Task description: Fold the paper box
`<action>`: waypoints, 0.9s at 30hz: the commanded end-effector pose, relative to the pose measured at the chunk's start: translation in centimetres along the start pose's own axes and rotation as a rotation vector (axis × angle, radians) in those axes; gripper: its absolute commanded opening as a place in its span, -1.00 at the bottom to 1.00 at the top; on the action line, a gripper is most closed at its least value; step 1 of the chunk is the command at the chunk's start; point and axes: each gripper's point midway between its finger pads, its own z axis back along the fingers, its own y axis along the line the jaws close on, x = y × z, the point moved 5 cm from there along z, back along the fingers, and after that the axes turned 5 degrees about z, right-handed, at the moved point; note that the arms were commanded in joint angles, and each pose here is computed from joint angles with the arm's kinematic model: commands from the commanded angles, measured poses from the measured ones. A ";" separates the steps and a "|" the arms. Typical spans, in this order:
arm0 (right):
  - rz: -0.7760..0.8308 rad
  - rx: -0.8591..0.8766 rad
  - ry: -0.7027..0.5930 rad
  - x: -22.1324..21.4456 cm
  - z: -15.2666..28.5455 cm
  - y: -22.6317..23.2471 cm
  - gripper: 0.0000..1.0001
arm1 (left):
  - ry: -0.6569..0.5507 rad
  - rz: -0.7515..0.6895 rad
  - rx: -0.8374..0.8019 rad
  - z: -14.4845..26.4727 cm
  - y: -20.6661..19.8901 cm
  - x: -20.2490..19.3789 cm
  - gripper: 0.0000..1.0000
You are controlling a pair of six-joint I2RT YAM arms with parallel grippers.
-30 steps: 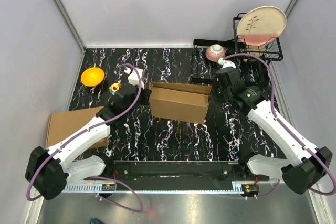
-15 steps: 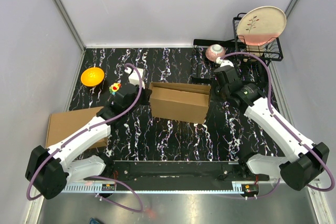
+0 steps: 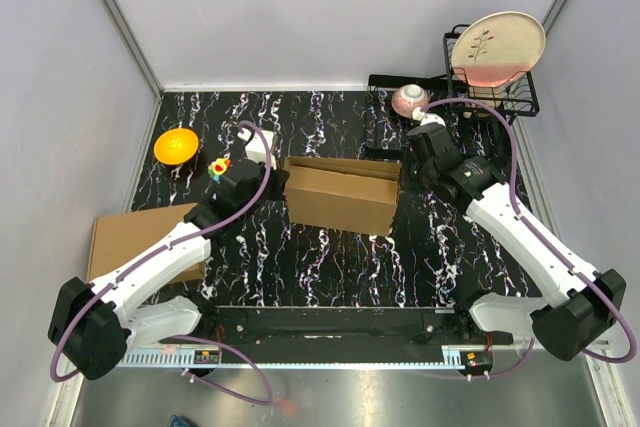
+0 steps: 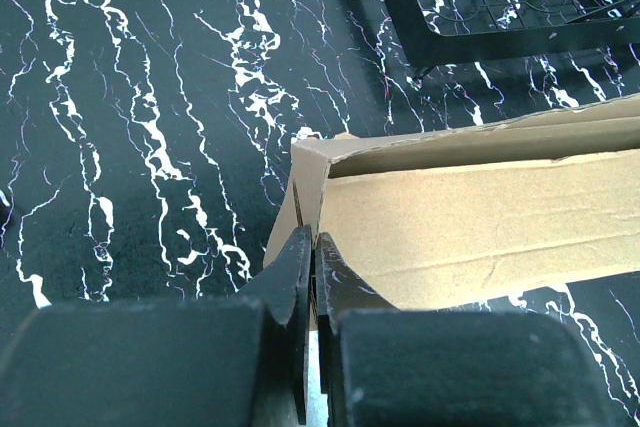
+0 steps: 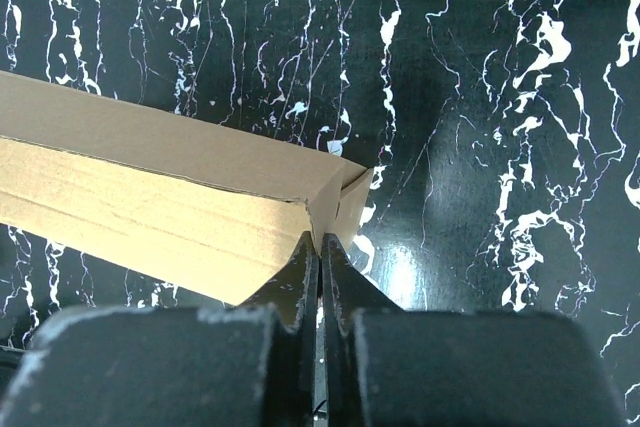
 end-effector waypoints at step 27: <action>-0.037 0.071 -0.014 0.1 0.0 1.2 -1.00 | 0.170 -0.044 0.032 0.6 0.8 -4.0 -1.00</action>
